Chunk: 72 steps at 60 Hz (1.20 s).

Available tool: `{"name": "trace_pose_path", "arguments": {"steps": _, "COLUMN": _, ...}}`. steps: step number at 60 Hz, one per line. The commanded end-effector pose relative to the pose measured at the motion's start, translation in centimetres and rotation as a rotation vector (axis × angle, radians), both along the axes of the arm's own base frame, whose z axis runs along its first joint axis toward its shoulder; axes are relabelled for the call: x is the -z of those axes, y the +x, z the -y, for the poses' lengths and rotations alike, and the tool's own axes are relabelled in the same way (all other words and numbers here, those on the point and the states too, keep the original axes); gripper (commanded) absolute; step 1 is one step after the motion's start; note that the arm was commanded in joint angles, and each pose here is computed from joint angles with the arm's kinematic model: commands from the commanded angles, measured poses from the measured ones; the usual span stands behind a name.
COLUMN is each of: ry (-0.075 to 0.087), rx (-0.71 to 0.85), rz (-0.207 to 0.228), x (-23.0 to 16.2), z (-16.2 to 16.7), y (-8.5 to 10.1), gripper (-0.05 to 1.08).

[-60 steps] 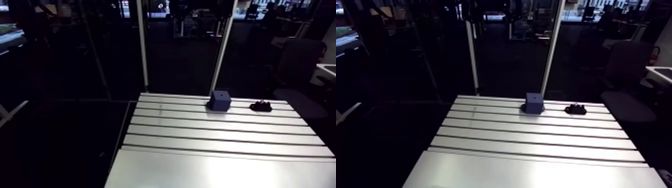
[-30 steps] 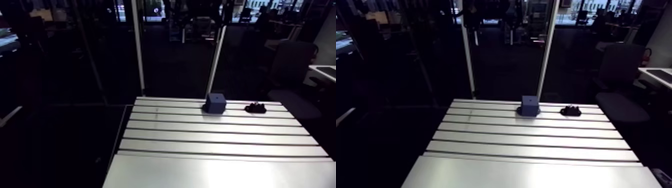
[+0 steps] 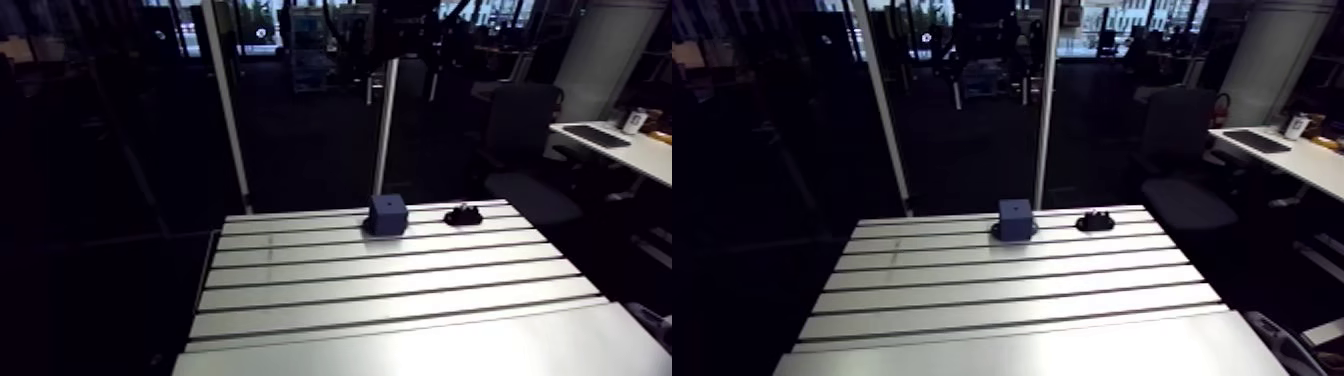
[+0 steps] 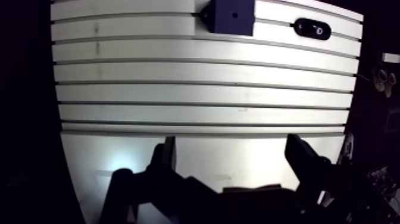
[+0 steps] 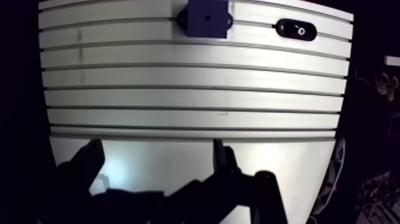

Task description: Pick up the M10 bolt and insert it into the hole until fully seated.

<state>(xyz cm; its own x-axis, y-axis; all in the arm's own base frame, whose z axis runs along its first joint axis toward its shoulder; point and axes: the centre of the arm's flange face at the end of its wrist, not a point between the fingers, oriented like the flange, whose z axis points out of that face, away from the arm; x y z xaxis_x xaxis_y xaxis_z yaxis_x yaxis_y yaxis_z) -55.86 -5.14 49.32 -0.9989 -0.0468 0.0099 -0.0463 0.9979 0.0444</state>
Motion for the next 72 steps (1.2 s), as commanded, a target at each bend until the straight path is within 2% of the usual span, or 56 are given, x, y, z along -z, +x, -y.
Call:
{"name": "trace_pose_path", "arguments": {"steps": 1, "ry": 0.017, "rx": 0.005, "rz": -0.053, "x": 1.0, "z": -7.0, "y": -0.9, "gripper": 0.01}}
{"name": "trace_pose_path", "arguments": {"steps": 6, "ry": 0.025, "rx": 0.017, "rz": -0.068, "x": 2.1, "z": -10.8, "y": -1.4, "gripper": 0.01}}
{"name": "trace_pose_path", "arguments": {"steps": 9, "ry": 0.026, "rx": 0.016, "rz": -0.073, "x": 2.8, "z": -11.6, "y": -1.6, "gripper": 0.01}}
{"name": "trace_pose_path", "arguments": {"steps": 10, "ry": 0.034, "rx": 0.003, "rz": -0.086, "x": 3.7, "z": -12.3, "y": -2.3, "gripper": 0.01}}
{"name": "trace_pose_path", "arguments": {"steps": 31, "ry": 0.034, "rx": -0.037, "rz": -0.075, "x": 8.9, "z": -15.9, "y": -5.1, "gripper": 0.01}}
{"name": "trace_pose_path", "arguments": {"steps": 37, "ry": 0.041, "rx": -0.045, "rz": -0.086, "x": 9.6, "z": -16.6, "y": -5.7, "gripper": 0.01}}
{"name": "trace_pose_path", "arguments": {"steps": 39, "ry": 0.048, "rx": -0.049, "rz": -0.09, "x": 9.9, "z": -17.4, "y": -5.9, "gripper": 0.01}}
{"name": "trace_pose_path", "arguments": {"steps": 61, "ry": 0.05, "rx": -0.042, "rz": -0.095, "x": 13.4, "z": -21.2, "y": -7.3, "gripper": 0.01}}
{"name": "trace_pose_path", "arguments": {"steps": 72, "ry": 0.043, "rx": -0.039, "rz": -0.09, "x": 15.6, "z": -22.4, "y": -7.9, "gripper": 0.01}}
